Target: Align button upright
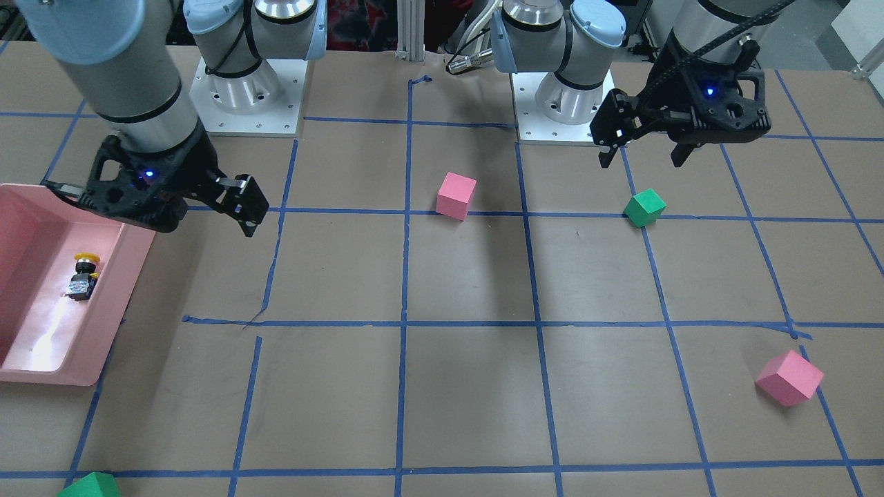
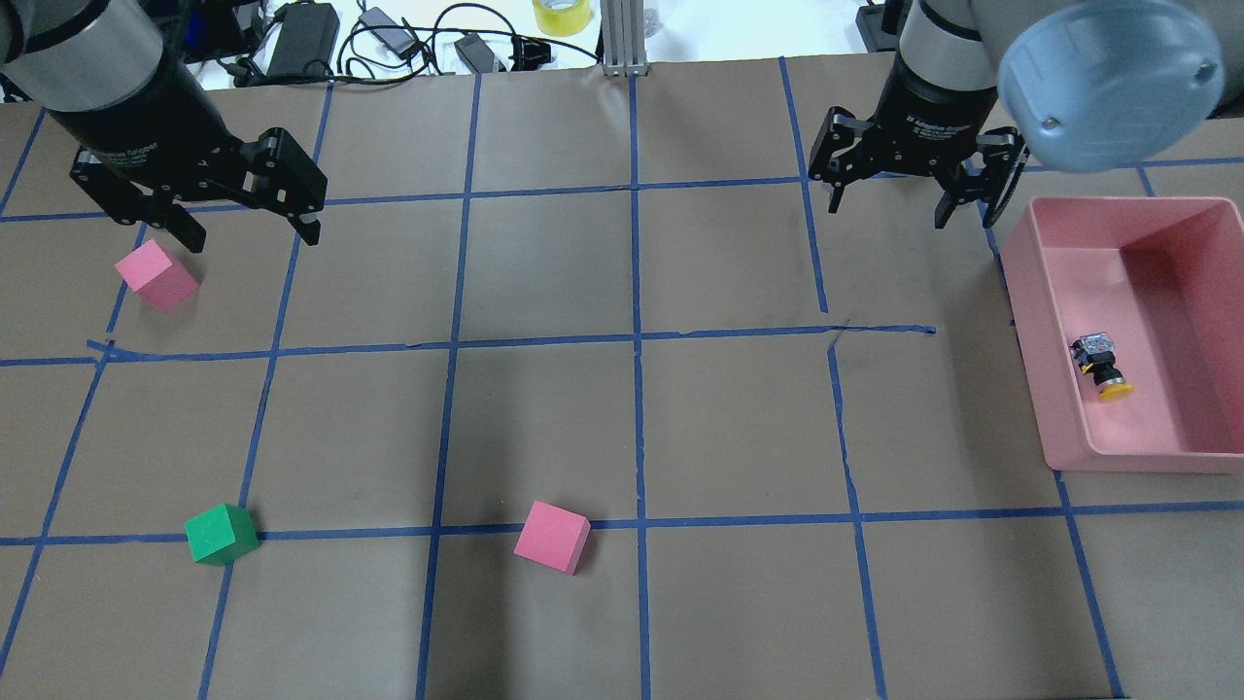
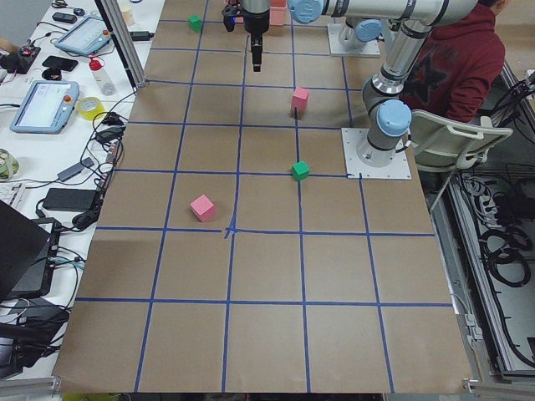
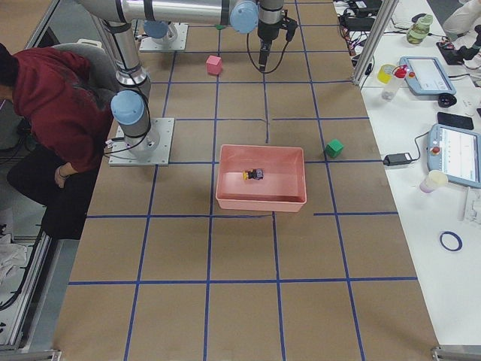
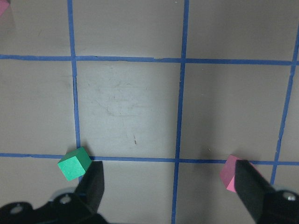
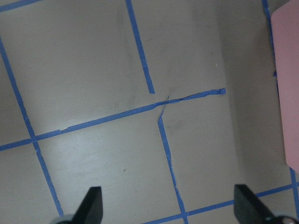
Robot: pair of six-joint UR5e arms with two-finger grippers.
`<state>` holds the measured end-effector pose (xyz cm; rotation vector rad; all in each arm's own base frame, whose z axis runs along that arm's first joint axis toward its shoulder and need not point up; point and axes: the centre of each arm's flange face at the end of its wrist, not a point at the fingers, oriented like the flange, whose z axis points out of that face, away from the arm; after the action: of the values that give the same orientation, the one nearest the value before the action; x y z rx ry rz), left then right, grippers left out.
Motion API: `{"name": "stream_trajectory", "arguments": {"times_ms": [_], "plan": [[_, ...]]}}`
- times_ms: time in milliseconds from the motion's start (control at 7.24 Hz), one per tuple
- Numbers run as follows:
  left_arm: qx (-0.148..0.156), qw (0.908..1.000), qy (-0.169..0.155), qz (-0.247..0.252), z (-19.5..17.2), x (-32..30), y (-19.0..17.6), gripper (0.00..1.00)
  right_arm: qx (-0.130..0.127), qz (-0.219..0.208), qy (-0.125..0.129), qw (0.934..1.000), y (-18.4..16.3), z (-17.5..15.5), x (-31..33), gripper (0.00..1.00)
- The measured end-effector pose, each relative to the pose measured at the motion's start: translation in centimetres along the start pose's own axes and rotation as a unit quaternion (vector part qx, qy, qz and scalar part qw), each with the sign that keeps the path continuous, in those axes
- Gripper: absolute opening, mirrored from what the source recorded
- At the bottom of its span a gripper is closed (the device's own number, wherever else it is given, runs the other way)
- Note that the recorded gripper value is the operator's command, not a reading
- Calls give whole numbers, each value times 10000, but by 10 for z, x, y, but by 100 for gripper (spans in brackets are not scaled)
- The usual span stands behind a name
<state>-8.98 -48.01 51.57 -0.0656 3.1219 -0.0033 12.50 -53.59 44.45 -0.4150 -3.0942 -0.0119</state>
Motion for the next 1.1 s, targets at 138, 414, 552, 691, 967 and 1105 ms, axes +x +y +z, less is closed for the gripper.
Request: {"name": "stream_trajectory", "arguments": {"times_ms": [138, 414, 552, 691, 967, 1105], "plan": [[0, 10000, 0, 0, 0, 0, 1, 100, -45, 24, -19, 10000, -22, 6, 42, 100], [-6, 10000, 0, 0, 1, 0, 1, 100, 40, -223, -21, 9997, -76, 34, 145, 100], [-7, 10000, 0, 0, 1, 0, 1, 100, 24, -380, 21, 9993, -98, 57, 187, 100], [-7, 10000, 0, 0, 1, 0, 1, 100, -52, -471, 19, 9989, -108, 75, 216, 100], [-8, 10000, 0, 0, 1, 0, 1, 100, -144, -415, -1, 9990, -113, 91, 248, 100], [-10, 10000, 1, 0, 1, 0, 1, 100, -212, -333, -24, 9992, -111, 104, 259, 100]]}}
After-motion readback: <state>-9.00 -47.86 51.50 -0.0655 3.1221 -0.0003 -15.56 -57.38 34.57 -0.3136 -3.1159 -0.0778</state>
